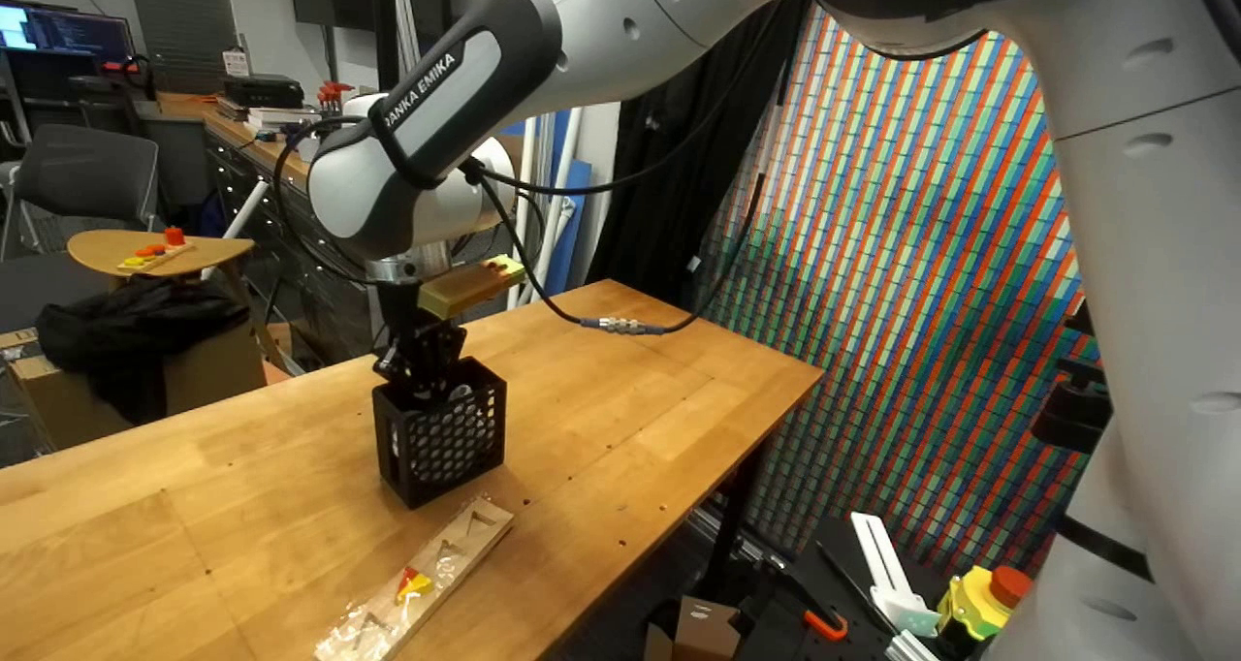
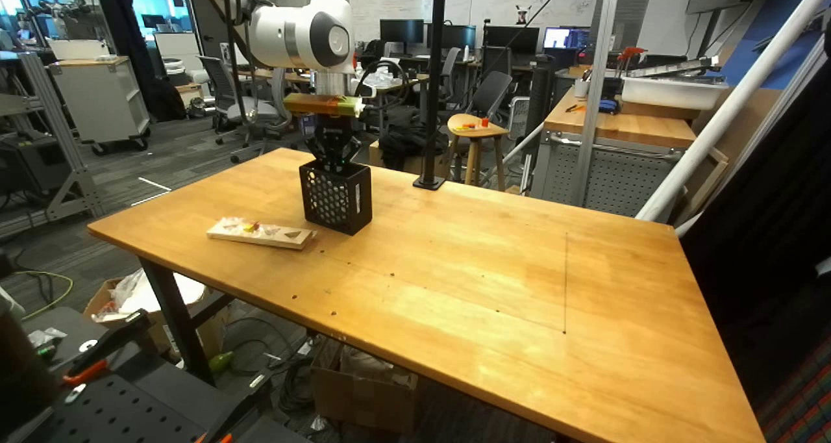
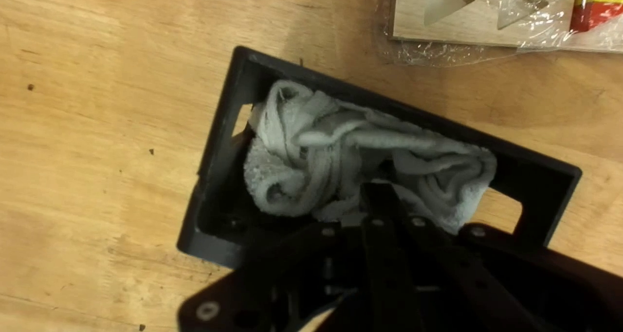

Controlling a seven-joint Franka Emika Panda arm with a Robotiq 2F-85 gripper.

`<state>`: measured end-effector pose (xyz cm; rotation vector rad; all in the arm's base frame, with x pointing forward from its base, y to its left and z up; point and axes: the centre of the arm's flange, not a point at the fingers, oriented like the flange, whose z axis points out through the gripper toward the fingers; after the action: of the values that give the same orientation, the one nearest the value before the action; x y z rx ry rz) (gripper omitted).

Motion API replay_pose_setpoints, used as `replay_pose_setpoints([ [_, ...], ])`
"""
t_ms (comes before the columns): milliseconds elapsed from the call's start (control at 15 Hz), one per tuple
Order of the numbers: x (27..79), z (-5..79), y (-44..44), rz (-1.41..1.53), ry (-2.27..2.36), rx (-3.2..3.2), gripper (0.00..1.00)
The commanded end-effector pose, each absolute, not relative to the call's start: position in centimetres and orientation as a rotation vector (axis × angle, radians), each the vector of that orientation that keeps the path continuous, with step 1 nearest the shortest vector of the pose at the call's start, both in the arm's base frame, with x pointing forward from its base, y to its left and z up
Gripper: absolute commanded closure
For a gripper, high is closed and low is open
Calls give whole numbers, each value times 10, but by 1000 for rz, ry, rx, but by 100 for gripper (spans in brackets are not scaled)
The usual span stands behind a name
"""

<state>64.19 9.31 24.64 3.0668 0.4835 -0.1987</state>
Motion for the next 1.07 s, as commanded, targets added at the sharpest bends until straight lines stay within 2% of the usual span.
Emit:
replay_pose_setpoints([
  [0, 638, 240, 89, -159, 432, 3103, 99],
  [467, 635, 232, 89, -115, 381, 3152, 99],
  [1000, 618, 258, 86, -19, 394, 3079, 99],
])
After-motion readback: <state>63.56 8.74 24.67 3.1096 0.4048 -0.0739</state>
